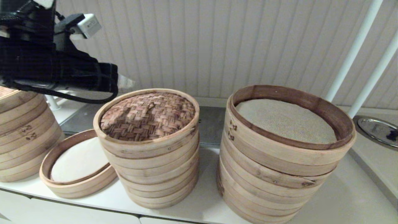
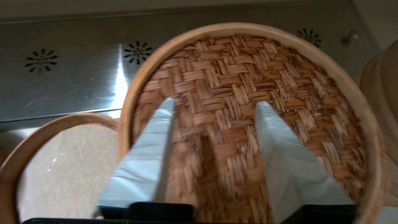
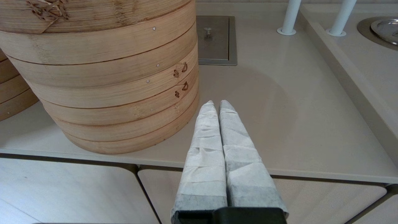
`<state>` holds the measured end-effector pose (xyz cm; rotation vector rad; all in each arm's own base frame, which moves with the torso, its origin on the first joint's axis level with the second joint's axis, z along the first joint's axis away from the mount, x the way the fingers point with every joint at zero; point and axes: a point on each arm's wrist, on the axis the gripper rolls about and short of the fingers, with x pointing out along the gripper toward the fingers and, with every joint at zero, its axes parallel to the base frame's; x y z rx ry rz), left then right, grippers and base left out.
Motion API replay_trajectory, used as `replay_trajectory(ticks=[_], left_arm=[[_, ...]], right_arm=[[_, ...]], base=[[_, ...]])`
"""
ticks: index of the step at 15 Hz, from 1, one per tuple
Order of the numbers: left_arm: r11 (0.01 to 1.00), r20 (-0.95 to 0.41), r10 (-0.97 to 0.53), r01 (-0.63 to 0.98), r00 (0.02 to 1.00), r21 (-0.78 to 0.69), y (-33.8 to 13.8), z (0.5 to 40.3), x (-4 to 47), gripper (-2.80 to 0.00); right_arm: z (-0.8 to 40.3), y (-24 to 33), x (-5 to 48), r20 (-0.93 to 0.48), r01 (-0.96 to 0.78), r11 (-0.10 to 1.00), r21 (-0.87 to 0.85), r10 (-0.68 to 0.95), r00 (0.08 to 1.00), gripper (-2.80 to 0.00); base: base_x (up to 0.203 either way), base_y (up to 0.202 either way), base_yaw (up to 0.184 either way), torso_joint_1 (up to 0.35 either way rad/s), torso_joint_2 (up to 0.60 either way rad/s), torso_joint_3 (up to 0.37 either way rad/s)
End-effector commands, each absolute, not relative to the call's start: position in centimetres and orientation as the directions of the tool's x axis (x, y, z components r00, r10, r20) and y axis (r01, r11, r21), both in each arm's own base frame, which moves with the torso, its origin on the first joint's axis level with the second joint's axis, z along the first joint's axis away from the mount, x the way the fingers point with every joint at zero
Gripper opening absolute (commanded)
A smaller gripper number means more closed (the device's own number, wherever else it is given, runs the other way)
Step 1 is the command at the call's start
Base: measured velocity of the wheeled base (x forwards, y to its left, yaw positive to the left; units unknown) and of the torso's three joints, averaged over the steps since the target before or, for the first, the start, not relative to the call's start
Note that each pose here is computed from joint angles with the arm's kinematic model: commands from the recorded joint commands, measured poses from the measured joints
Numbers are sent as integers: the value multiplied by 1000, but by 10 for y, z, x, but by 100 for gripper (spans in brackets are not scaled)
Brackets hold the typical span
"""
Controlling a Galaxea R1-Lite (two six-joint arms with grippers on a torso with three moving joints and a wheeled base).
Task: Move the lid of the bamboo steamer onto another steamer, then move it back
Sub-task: Pick up the steamer
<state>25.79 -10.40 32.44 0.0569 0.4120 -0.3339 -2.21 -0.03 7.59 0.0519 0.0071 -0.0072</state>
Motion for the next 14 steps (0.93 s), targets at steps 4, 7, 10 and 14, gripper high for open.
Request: replay_trajectory(ticks=[4,7,10,14], left_arm=[[921,-482,-340,391,807,5,-130,298,272,0],[922,-508,-316,385,801,32,-142,289,271,0],[922,-517,-313,385,797,36,-144,286,273,0],[931,-509,-287,362,811,52,-145,283,277,0]], right_arm=[[76,0,-22,-9,8,999,52,-7,1000,-280],[76,0,-22,-8,7,999,52,-7,1000,-280],[76,0,-22,-9,8,999,52,-8,1000,-280],[75,0,-22,-10,7,999,52,-6,1000,-280]], base=[[0,0,0,0,0,0],[0,0,0,0,0,0],[0,0,0,0,0,0],[0,0,0,0,0,0]])
